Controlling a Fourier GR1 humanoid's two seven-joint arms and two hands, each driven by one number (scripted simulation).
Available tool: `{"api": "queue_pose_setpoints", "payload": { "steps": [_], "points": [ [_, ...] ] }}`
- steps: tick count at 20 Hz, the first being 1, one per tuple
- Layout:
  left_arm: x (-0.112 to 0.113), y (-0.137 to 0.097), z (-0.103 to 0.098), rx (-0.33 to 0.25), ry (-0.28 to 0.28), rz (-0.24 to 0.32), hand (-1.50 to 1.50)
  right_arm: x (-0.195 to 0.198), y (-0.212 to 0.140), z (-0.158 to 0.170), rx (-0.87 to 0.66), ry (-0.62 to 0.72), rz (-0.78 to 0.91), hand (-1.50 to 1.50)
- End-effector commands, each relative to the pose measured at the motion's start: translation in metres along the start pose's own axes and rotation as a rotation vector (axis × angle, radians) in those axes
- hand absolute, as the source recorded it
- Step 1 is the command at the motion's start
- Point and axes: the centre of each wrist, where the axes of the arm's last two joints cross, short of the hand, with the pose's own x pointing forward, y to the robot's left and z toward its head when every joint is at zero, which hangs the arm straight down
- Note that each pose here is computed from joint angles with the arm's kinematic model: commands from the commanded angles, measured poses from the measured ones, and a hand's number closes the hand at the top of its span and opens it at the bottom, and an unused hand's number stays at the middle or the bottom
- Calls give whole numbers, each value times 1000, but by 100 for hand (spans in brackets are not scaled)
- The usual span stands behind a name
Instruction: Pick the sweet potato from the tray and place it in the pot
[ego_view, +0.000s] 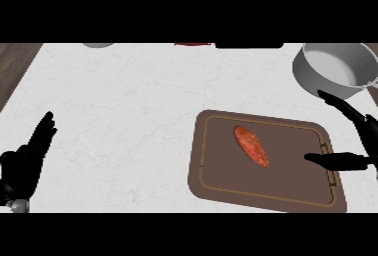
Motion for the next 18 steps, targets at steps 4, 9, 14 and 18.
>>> {"api": "queue_pose_setpoints", "payload": {
  "steps": [4,9,14,18],
  "points": [
    [-2,6,-6,2,3,2,0,47,-21,-39,200,78,144,-150],
    [-3,-7,-9,-15,-20,-14,0,89,0,-66,403,162,272,-150],
    [0,-15,-21,-20,-2,-8,0,114,22,-87,630,280,441,-150],
    [-6,2,-6,-13,2,-11,0,112,57,-102,755,348,451,-150]
  ]
}}
